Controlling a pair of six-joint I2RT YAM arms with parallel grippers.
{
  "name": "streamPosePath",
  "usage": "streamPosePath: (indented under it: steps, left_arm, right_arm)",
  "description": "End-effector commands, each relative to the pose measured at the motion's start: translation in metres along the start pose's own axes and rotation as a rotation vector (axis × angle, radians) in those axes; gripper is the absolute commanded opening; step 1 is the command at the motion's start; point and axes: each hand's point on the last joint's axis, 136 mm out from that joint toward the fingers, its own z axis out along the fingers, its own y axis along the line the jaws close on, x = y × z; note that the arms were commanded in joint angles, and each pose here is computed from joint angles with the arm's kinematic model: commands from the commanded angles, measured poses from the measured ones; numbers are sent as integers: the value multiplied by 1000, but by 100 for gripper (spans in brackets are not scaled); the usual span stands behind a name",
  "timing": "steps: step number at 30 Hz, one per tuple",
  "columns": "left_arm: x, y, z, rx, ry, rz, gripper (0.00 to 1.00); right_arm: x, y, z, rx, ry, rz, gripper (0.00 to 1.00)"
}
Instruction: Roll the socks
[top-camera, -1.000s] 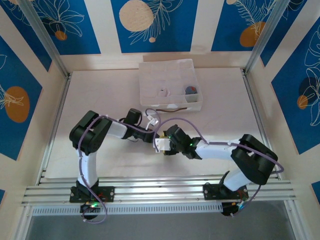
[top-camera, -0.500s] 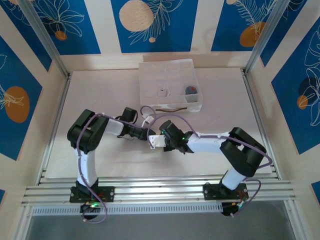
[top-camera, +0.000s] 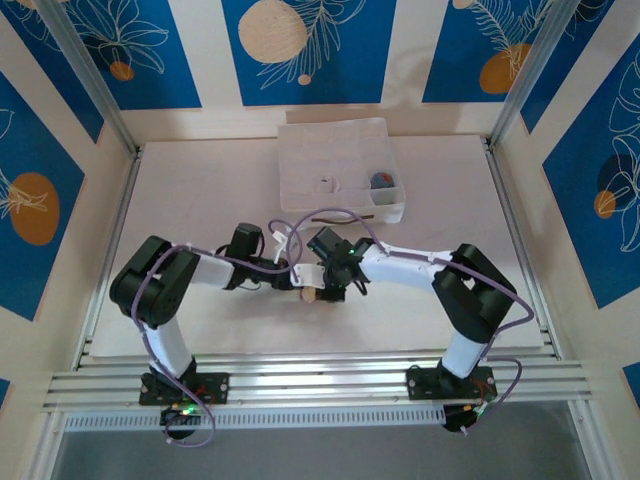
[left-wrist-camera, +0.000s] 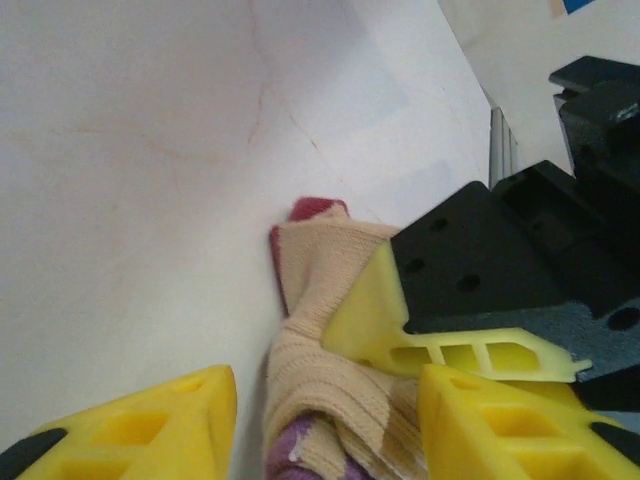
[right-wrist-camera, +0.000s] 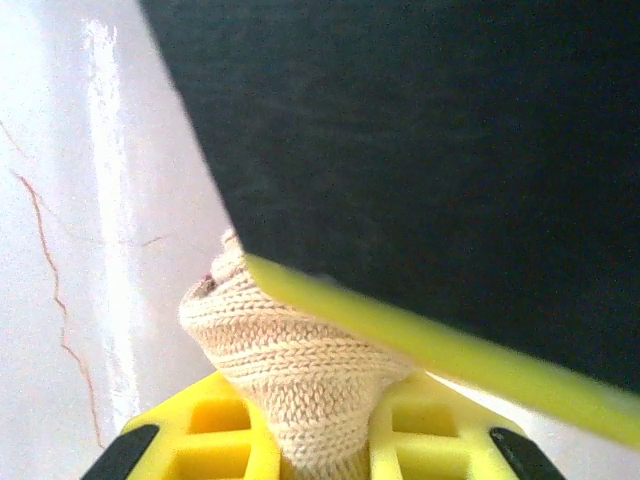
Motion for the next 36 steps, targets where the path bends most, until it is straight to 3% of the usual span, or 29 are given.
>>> streamPosePath:
  steps: [1,9,13,23,36]
  left_arm:
    - [-16,-11,-13,-6,-110,118,49]
    - [-37,-61,-50,23,-361,403,54]
    - [-42,-87,-59,59,-402,497,57]
    - [-49,-118,-57,105,-393,495,60]
    - [-81,-183,-68,331,-452,548,63]
  right_arm:
    - [52,48,14,-215,198,187,0]
    - [6,14,-37,-284,-80,499,0]
    - [-20,-3,-75,-336,-278,599,0]
    - [-56,-30,-151,-332,-623,663,0]
    - [-78,-11,-198,-414,-798,576,0]
